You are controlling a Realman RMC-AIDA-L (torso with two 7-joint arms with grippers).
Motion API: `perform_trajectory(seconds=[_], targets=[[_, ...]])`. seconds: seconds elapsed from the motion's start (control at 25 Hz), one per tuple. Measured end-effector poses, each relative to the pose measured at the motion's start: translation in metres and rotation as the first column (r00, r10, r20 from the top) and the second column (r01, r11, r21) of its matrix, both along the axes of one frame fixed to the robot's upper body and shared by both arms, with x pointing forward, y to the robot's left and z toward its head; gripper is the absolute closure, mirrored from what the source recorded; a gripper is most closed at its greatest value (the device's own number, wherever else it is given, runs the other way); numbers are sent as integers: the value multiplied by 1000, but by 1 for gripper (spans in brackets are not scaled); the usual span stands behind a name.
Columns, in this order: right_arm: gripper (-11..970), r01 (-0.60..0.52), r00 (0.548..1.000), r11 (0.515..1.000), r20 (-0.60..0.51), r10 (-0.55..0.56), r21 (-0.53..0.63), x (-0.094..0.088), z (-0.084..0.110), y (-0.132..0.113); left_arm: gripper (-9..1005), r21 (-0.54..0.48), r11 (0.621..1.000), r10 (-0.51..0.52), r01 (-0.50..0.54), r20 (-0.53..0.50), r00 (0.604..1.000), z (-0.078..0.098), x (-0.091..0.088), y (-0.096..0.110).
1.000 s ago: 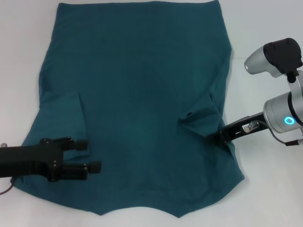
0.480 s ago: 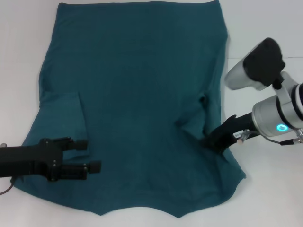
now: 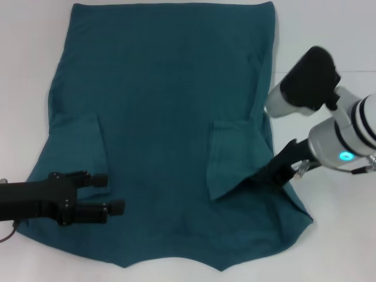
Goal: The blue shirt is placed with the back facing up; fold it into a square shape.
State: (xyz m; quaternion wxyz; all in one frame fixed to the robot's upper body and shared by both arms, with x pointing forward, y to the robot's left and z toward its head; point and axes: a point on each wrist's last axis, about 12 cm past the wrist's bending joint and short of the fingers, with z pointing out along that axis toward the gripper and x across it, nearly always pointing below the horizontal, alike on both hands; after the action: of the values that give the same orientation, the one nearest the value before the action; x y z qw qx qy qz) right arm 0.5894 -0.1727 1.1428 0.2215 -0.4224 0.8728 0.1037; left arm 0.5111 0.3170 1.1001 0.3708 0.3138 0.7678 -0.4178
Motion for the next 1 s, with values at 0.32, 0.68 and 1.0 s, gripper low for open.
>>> perform_trajectory(seconds=[0.32, 0.68, 1.0], targets=[[840, 171, 985, 982, -14, -170, 76, 12, 18, -30, 49, 3, 1000, 3, -3, -1, 1000, 0, 0, 0], [455, 368, 927, 907, 0, -376, 203, 27, 26, -76, 50, 6, 1000, 6, -6, 1, 1000, -1, -1, 1], [353, 439, 888, 866, 35, -459, 239, 45, 2, -84, 49, 8, 1000, 23, -23, -7, 1000, -4, -4, 4]])
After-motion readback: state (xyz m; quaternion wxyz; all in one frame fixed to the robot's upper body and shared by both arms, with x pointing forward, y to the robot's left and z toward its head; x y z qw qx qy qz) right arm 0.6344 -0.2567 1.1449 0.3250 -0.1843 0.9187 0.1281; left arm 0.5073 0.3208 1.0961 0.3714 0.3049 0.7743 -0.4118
